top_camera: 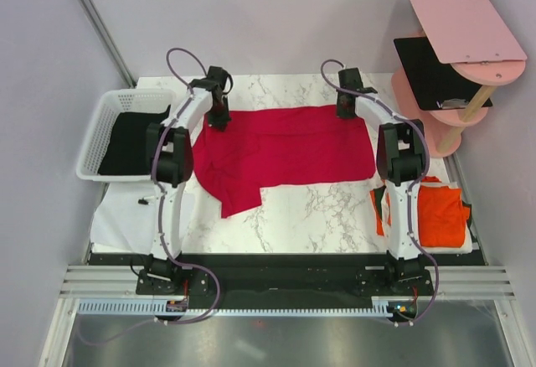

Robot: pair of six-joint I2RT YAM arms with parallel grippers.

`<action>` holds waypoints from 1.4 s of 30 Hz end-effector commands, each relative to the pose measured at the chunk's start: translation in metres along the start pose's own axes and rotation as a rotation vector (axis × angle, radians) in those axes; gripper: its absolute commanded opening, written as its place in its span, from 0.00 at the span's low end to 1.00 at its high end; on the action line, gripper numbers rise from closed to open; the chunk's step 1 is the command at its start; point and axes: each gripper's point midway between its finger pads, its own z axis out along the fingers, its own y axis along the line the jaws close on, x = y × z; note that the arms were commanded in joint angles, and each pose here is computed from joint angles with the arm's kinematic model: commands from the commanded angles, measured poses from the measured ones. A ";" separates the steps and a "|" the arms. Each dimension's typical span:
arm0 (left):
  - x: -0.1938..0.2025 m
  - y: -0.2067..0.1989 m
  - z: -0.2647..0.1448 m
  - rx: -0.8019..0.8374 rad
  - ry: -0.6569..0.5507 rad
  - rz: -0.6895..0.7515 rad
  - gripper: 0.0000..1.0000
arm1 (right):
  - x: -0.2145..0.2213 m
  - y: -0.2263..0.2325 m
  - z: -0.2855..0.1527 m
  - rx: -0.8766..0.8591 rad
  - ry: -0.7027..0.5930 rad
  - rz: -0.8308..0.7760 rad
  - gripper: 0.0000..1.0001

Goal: Fold and stack the t-shirts
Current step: Fold the flattened tshirt in 1/3 of the way, then grap the side of the flattened tshirt closest away from the robot with both arms

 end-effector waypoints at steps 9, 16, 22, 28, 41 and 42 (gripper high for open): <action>0.056 0.004 -0.183 0.224 -0.309 -0.034 1.00 | -0.019 0.006 -0.188 -0.244 -0.245 0.060 0.51; 0.135 0.010 -0.199 0.314 -0.268 -0.067 0.99 | 0.067 -0.039 -0.198 -0.113 -0.124 0.114 0.98; 0.182 0.024 -0.191 0.289 -0.214 -0.102 0.95 | 0.121 -0.052 -0.195 -0.125 0.041 0.238 0.90; 0.200 0.026 -0.184 0.291 -0.177 -0.103 0.94 | 0.151 -0.062 -0.190 -0.186 0.131 0.445 0.65; 0.199 0.024 -0.176 0.290 -0.161 -0.101 0.94 | 0.183 -0.072 -0.197 -0.276 0.205 0.730 0.44; 0.198 0.024 -0.176 0.290 -0.163 -0.102 0.94 | 0.185 -0.072 -0.194 -0.268 0.210 0.734 0.44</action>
